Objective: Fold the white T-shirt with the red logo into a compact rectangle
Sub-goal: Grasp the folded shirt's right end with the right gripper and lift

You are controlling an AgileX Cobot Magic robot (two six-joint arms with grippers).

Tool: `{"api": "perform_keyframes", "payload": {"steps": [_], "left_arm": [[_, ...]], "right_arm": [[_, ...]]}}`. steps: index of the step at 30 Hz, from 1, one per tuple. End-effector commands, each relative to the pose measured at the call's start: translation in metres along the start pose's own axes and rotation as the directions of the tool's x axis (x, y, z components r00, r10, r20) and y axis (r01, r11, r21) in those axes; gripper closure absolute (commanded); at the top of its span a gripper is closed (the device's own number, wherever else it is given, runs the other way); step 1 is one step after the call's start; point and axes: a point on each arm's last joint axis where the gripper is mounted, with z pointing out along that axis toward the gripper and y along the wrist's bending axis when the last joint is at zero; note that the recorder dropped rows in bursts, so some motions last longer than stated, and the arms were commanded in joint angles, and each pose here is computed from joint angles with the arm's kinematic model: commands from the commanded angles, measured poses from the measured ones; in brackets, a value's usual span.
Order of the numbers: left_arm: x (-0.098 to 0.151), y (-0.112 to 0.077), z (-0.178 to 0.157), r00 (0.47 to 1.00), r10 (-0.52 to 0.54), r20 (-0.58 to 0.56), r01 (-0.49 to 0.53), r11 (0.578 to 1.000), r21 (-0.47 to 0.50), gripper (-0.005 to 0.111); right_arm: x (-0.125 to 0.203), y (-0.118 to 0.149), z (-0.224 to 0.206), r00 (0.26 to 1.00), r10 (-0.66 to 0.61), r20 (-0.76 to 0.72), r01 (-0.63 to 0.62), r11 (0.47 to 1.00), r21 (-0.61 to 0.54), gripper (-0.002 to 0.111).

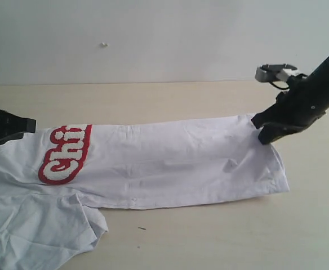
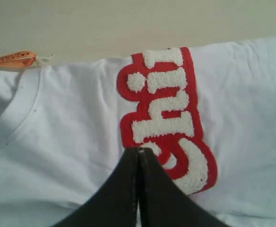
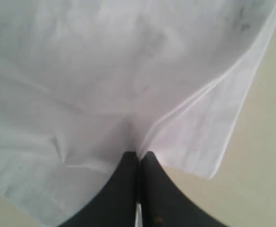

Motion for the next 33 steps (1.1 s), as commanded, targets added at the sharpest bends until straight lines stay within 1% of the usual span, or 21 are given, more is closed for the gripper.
{"api": "perform_keyframes", "payload": {"steps": [1,3,5,8,10,12,14,17,18,19,21,22,26,29,31,33], "left_arm": [[-0.001,-0.001,-0.002,1.0,0.002,0.012,-0.002,1.0,0.0,0.107],[-0.002,-0.001,-0.002,1.0,0.002,0.017,-0.002,1.0,-0.004,0.107],[-0.002,-0.001,-0.002,1.0,0.0,0.019,0.0,1.0,-0.005,0.107],[-0.003,0.0,-0.002,0.999,-0.015,0.036,0.015,1.0,-0.014,0.107],[-0.005,0.001,-0.002,0.998,-0.023,0.052,0.024,0.999,-0.024,0.107],[-0.006,0.002,-0.002,0.998,-0.022,0.062,0.024,0.999,-0.032,0.107],[-0.006,0.002,-0.002,0.998,-0.022,0.062,0.024,0.999,-0.032,0.107],[-0.004,0.0,-0.002,0.999,-0.023,0.042,0.024,1.0,-0.016,0.107],[-0.003,0.0,-0.002,0.999,-0.024,0.033,0.025,1.0,-0.009,0.107],[-0.002,-0.001,-0.002,0.999,-0.026,0.025,0.026,1.0,0.0,0.107],[0.0,-0.007,0.001,1.0,-0.022,0.005,0.022,1.0,0.02,0.107],[0.001,-0.012,0.003,1.0,0.0,-0.005,0.0,0.999,0.032,0.107],[0.008,-0.037,0.012,0.988,0.154,-0.022,-0.152,0.985,0.087,0.107],[0.013,-0.052,0.018,0.973,0.231,-0.029,-0.226,0.967,0.115,0.107],[0.014,-0.056,0.019,0.97,0.241,-0.034,-0.235,0.964,0.125,0.107],[0.015,-0.057,0.019,0.969,0.243,-0.037,-0.236,0.963,0.129,0.107]], "right_arm": [[-0.02,0.01,-0.035,0.96,-0.17,0.223,0.16,0.985,0.063,0.108],[-0.029,0.01,-0.044,0.917,-0.243,0.315,0.213,0.969,0.129,0.108],[-0.038,0.003,-0.048,0.879,-0.273,0.39,0.196,0.954,0.226,0.108],[-0.041,-0.01,-0.037,0.875,-0.283,0.393,0.164,0.937,0.309,0.108],[-0.038,-0.016,-0.022,0.891,-0.287,0.353,0.178,0.934,0.309,0.108],[-0.034,-0.022,-0.006,0.905,-0.292,0.31,0.196,0.932,0.305,0.104],[-0.032,-0.028,0.007,0.913,-0.281,0.294,0.187,0.932,0.311,0.095],[-0.032,-0.035,0.015,0.921,-0.241,0.306,0.135,0.934,0.331,0.075],[-0.032,-0.036,0.017,0.924,-0.212,0.319,0.101,0.938,0.331,0.071],[-0.033,-0.037,0.016,0.924,-0.188,0.332,0.073,0.941,0.329,0.069],[-0.033,-0.037,0.016,0.924,-0.174,0.34,0.056,0.942,0.33,0.069],[-0.033,-0.037,0.016,0.924,-0.179,0.337,0.061,0.941,0.332,0.069],[-0.03,-0.036,0.018,0.939,-0.119,0.322,0.019,0.955,0.296,0.069],[-0.024,-0.033,0.021,0.96,-0.109,0.257,0.041,0.966,0.256,0.071],[-0.02,-0.035,0.021,0.97,-0.088,0.226,0.026,0.965,0.263,0.071],[-0.017,-0.038,0.022,0.979,-0.045,0.198,-0.014,0.958,0.287,0.071]]}}
